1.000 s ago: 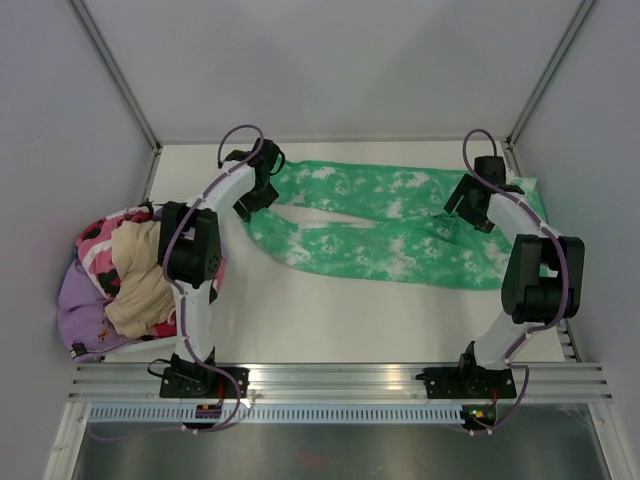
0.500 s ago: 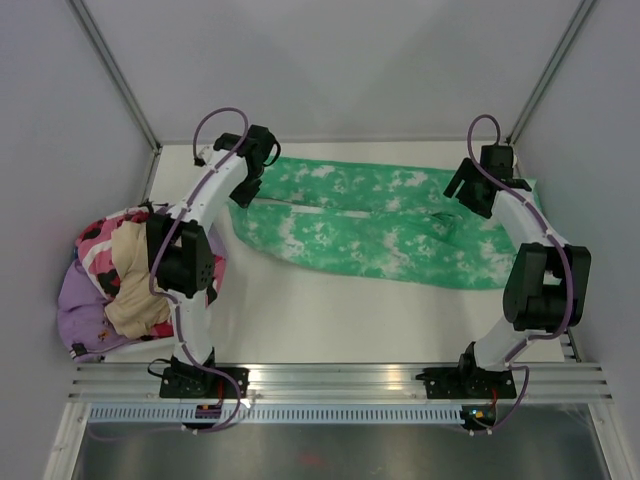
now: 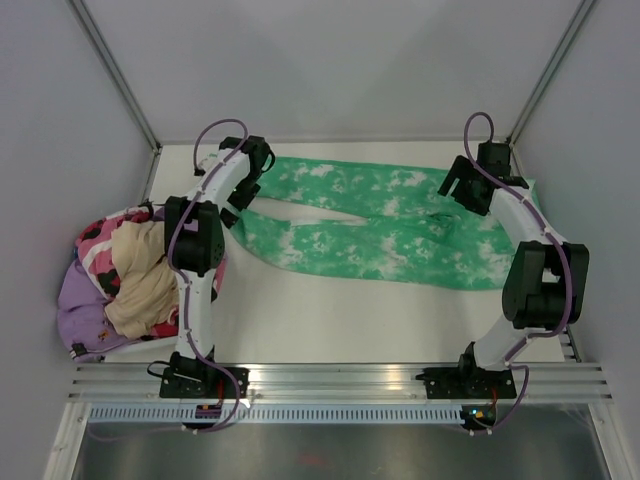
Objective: Fold and stack the trousers
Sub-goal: Flatten the trousers out
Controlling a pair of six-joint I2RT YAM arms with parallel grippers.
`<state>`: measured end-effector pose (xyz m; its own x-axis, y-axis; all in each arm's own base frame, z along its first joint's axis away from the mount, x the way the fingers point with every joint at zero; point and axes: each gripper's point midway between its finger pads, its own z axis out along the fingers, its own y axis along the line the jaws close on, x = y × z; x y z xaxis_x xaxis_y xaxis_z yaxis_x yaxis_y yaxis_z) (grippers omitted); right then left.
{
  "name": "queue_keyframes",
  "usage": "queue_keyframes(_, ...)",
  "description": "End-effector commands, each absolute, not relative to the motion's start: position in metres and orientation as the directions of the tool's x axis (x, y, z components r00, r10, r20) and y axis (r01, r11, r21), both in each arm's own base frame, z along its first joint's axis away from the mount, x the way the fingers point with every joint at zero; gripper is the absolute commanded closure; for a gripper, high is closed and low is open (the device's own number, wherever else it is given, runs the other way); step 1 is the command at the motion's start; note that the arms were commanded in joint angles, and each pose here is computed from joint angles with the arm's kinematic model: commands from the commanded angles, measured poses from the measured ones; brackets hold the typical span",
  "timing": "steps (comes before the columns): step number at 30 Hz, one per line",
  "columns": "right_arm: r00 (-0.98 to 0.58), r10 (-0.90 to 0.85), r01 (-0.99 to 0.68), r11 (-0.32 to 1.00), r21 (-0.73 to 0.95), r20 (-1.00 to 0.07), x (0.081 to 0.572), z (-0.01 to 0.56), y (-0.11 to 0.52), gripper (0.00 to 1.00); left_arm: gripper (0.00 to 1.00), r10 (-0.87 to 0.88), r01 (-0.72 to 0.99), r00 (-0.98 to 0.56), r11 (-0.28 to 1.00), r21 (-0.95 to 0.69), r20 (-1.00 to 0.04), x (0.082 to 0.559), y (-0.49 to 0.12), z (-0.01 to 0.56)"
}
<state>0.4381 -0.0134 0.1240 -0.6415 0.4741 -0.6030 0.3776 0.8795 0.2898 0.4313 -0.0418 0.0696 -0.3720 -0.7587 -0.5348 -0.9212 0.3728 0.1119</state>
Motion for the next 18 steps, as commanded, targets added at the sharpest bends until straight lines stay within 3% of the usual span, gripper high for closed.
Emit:
queue_keyframes(1,-0.627,0.393,0.237,0.919,0.317,-0.672,0.456,0.161,0.011,0.11,0.00,-0.691,-0.909,-0.404,0.376,0.180,-0.599,0.407,-0.018,0.129)
queue_keyframes(5,-0.638,0.206,0.006,0.965,0.263,-0.742,0.472,0.186,0.075,0.10,0.00,-0.623,-0.914,-0.370,0.378,0.149,-0.689,0.422,-0.001,0.143)
queue_keyframes(7,-0.635,0.153,-0.088,0.960,0.267,-0.757,0.481,0.195,0.107,0.10,0.00,-0.618,-0.893,-0.397,0.430,0.130,-0.679,0.437,0.000,0.146)
queue_keyframes(9,-0.615,0.082,-0.202,0.945,0.258,-0.784,0.486,0.208,0.150,0.10,0.00,-0.637,-0.861,-0.425,0.503,0.071,-0.643,0.452,-0.004,0.152)
queue_keyframes(10,-0.610,0.047,-0.257,0.932,0.254,-0.791,0.481,0.211,0.177,0.10,0.00,-0.670,-0.825,-0.469,0.564,0.015,-0.575,0.458,-0.018,0.148)
queue_keyframes(11,-0.589,0.036,-0.289,0.924,0.252,-0.807,0.483,0.218,0.191,0.10,0.00,-0.679,-0.784,-0.447,0.611,-0.110,-0.583,0.478,-0.025,0.167)
queue_keyframes(12,-0.587,0.031,-0.308,0.916,0.259,-0.809,0.482,0.217,0.203,0.10,0.00,-0.675,-0.752,-0.476,0.645,-0.137,-0.565,0.479,-0.023,0.172)
queue_keyframes(15,-0.581,0.064,-0.331,0.892,0.308,-0.811,0.481,0.217,0.231,0.09,0.00,-0.731,-0.727,-0.440,0.631,-0.270,-0.521,0.471,-0.020,0.189)
queue_keyframes(16,-0.585,0.077,-0.328,0.888,0.322,-0.807,0.481,0.216,0.235,0.09,0.00,-0.748,-0.737,-0.456,0.621,-0.267,-0.482,0.459,-0.017,0.169)
queue_keyframes(17,-0.589,0.088,-0.320,0.887,0.332,-0.803,0.482,0.215,0.235,0.10,0.00,-0.788,-0.731,-0.443,0.594,-0.337,-0.427,0.457,-0.014,0.167)
queue_keyframes(18,-0.595,0.102,-0.305,0.889,0.341,-0.797,0.482,0.214,0.235,0.09,0.00,-0.817,-0.689,-0.374,0.561,-0.459,-0.439,0.467,-0.013,0.191)
